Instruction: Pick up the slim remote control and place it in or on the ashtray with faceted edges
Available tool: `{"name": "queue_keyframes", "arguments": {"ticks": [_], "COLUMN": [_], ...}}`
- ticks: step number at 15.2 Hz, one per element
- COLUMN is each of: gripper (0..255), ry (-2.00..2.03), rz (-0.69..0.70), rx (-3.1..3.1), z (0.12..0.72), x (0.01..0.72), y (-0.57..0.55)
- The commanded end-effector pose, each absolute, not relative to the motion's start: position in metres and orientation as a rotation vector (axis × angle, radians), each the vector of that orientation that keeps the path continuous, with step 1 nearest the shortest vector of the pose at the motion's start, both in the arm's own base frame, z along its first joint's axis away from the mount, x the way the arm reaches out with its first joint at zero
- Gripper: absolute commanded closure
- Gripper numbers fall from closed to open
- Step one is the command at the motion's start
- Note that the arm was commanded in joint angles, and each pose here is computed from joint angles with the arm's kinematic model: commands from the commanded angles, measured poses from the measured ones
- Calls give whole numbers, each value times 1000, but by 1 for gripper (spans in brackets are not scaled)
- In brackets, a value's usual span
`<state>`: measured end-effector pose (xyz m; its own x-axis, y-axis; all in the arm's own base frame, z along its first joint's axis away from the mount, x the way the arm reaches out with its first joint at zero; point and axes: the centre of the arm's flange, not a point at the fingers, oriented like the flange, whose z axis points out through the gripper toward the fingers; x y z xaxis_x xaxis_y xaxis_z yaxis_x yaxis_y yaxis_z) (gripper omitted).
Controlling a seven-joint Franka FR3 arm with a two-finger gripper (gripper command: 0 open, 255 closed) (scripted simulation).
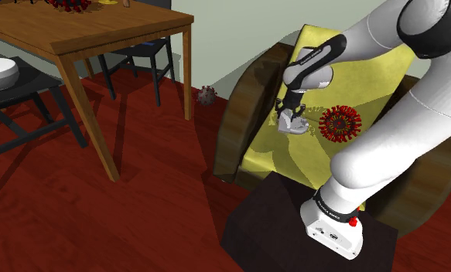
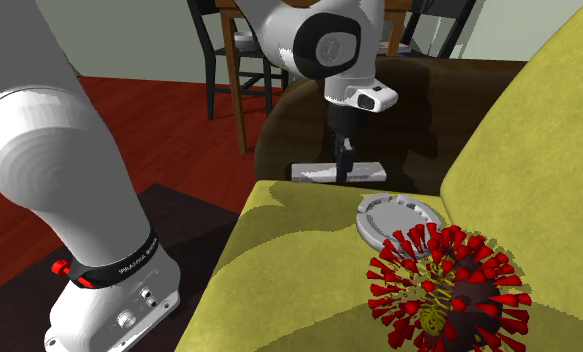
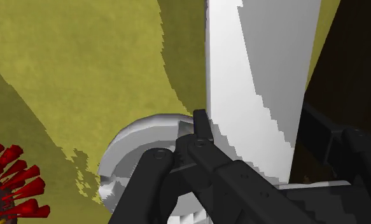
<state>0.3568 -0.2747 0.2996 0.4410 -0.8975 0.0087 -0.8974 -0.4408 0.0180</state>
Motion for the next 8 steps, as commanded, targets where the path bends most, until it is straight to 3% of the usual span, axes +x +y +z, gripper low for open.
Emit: {"name": "queue_keyframes", "arguments": {"ticks": [1, 8], "gripper": [255, 255], "ry": [-1648, -1648], "rz": [-3, -3], "rx": [2651, 2651], "z": [302, 304], "x": [356, 356], "y": [-301, -394]}}
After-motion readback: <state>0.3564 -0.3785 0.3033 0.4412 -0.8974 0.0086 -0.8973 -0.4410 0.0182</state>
